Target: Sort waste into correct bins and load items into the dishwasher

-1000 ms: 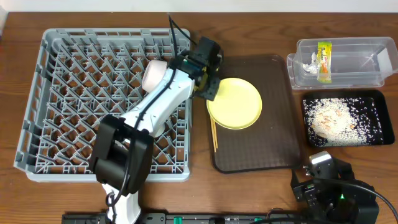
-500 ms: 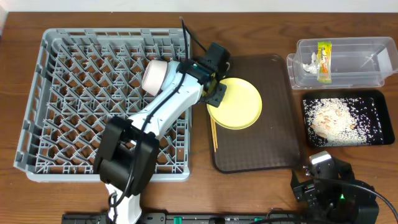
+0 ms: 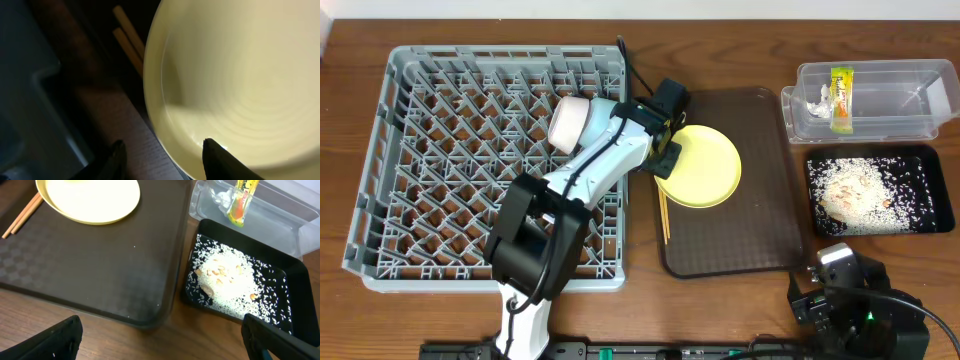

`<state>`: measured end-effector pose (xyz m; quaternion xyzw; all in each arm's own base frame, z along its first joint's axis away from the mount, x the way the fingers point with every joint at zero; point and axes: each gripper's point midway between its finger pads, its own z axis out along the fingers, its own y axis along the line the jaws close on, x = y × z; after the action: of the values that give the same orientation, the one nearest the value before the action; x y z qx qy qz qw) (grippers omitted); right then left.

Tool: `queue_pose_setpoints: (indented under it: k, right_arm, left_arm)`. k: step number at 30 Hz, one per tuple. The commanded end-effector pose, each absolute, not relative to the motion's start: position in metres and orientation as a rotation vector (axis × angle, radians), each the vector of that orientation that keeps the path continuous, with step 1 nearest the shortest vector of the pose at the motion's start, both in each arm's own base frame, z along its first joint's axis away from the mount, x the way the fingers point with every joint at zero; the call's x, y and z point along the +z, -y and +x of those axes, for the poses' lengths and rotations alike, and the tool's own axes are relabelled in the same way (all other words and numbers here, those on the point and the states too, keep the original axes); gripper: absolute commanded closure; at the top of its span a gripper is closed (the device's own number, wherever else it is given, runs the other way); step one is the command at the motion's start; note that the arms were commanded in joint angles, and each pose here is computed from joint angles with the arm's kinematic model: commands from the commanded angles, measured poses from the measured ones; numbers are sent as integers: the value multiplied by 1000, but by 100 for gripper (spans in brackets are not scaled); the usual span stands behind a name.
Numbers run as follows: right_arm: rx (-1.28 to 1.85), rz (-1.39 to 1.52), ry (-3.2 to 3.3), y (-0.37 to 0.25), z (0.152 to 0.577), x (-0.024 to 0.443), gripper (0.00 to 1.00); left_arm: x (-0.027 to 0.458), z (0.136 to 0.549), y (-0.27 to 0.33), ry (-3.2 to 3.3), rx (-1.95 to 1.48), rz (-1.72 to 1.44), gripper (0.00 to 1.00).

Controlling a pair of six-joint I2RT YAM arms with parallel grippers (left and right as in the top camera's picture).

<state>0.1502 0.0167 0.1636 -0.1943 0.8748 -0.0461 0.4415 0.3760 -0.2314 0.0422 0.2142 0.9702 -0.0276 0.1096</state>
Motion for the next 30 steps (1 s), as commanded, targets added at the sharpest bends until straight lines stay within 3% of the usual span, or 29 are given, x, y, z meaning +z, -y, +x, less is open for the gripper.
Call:
queue_pose_setpoints:
  k: [1,24,30]
  right_arm:
    - [-113,-487,-2173,-17,150,163,1]
    - [-113,-487,-2173,-17,150,163,1]
    - [-113,-487,-2173,-17,150,163,1]
  left_arm:
    - [25,371,225,-2897,-33,623,50]
    - [8,363,231,-2933,-107,603,50]
    - [7,364,231,-2927,-110,602,56]
